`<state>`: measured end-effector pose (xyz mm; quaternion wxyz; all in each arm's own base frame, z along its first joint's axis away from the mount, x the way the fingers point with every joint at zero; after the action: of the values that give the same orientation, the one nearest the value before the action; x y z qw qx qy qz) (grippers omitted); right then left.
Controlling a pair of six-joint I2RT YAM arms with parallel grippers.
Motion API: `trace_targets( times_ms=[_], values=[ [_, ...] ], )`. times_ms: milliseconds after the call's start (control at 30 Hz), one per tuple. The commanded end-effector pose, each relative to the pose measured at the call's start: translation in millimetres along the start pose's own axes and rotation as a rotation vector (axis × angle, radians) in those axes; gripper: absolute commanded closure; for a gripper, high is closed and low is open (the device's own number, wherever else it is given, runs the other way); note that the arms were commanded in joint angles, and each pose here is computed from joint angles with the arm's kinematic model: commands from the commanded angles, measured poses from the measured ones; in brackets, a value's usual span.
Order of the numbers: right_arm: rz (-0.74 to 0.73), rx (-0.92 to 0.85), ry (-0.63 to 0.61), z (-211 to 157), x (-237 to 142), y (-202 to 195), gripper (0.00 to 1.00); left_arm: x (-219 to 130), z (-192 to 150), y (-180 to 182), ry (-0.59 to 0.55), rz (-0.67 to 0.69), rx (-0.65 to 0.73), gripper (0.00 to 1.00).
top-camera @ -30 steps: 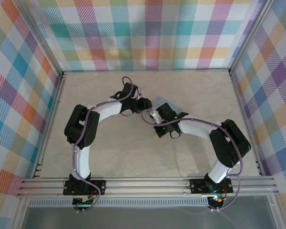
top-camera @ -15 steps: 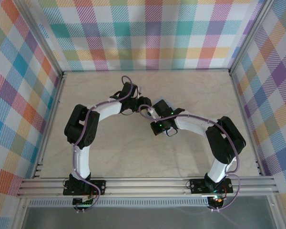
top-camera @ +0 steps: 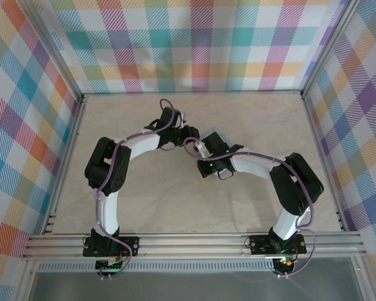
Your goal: Unlock a padlock with a key
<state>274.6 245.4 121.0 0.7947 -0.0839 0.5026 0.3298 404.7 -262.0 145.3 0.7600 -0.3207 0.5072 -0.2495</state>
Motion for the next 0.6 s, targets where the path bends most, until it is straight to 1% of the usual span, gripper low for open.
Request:
trace_targets(
  times_ms=[0, 100, 233, 333, 400, 500, 567],
  values=[
    [0.009, -0.050, -0.129, 16, -12, 6, 1.00, 7, -23, 12, 0.103, 0.030, -0.053, 0.72],
    [-0.018, 0.017, -0.056, 1, -8, 2, 1.00, 8, -26, 17, 0.111, 0.030, -0.063, 0.75],
    [-0.029, 0.115, -0.021, -12, -3, -1, 1.00, 10, -30, 19, 0.120, 0.022, -0.071, 0.79],
    [-0.030, 0.147, -0.069, -7, -5, -1, 1.00, 13, -34, 19, 0.138, 0.015, -0.074, 0.84],
    [-0.031, 0.142, -0.116, 3, -8, 0, 1.00, 15, -37, 19, 0.154, 0.009, -0.073, 0.87],
    [-0.070, 0.120, -0.160, 19, -10, -2, 1.00, 18, -43, 18, 0.180, 0.001, -0.072, 0.92],
    [-0.080, 0.122, -0.195, 26, -12, -2, 1.00, 19, -47, 17, 0.187, 0.003, -0.071, 0.94]
  ],
)
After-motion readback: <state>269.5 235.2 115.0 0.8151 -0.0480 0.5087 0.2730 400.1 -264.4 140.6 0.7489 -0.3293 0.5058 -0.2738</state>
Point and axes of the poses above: each hand's point on the last joint's axis, 136 mm out from that joint toward the fingers, its own x axis out along the fingers, its own y axis along the line the jaws close on, z = x × y, the point moved 8 cm from there along -x, back along the fingers, and after that the axes turned 1 degree about -x, right-handed, at the moved point
